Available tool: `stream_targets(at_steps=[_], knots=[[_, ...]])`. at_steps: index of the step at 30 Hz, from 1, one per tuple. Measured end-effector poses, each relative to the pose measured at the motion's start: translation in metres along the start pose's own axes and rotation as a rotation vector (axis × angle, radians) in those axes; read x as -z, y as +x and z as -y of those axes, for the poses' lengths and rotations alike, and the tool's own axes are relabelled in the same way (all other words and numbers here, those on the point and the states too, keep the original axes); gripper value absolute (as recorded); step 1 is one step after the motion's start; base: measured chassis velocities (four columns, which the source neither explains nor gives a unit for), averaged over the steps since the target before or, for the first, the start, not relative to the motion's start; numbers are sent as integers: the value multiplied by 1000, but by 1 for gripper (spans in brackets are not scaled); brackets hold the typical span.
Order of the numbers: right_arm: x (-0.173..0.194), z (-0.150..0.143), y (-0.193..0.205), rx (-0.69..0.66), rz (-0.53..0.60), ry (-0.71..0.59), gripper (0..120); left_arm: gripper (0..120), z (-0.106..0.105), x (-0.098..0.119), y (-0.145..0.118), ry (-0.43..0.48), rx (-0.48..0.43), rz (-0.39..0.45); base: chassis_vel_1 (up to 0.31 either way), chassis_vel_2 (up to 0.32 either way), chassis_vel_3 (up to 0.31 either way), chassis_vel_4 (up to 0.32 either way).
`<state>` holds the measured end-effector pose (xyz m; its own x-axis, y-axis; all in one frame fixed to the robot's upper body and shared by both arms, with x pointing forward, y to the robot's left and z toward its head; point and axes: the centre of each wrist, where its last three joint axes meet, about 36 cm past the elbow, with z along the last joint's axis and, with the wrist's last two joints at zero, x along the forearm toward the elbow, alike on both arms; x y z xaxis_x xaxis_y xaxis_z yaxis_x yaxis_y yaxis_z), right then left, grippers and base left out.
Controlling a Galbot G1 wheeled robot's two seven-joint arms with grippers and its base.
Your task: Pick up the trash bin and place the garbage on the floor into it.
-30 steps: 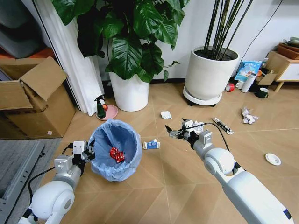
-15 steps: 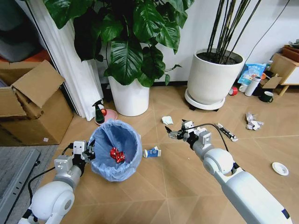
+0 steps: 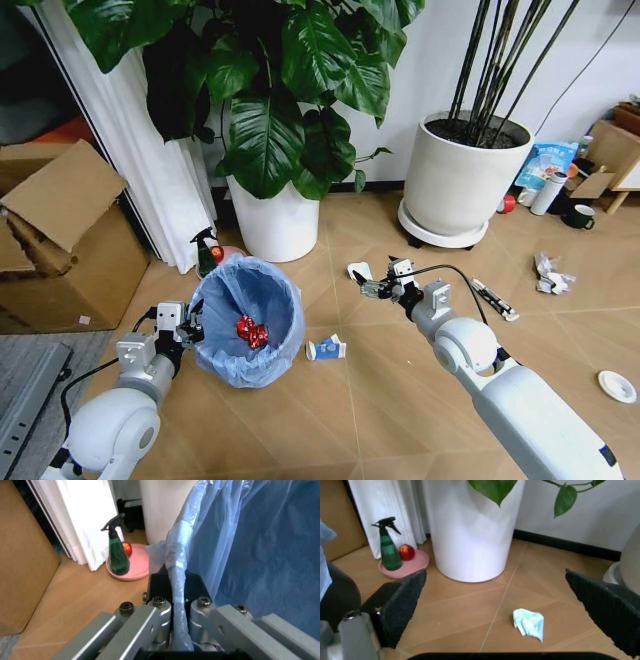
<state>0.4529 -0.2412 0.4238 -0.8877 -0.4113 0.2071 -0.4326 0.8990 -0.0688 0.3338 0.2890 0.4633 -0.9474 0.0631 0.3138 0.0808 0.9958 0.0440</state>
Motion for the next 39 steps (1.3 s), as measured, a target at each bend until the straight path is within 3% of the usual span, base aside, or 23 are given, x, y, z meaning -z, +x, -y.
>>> stream_targets(at_steps=[24,33,39], knots=[[-11,-7,2,28,-12,8,100,0,0,-3,-2,4,1,-1,-128,127,124,-122],[-54,12,7,195,-44,45,100,0,-2,-3,0,9,13,1,-58,43,43,-44],[-95,43,9,406,-156,111,100,0,-2,-3,0,15,17,6,0,0,0,0]])
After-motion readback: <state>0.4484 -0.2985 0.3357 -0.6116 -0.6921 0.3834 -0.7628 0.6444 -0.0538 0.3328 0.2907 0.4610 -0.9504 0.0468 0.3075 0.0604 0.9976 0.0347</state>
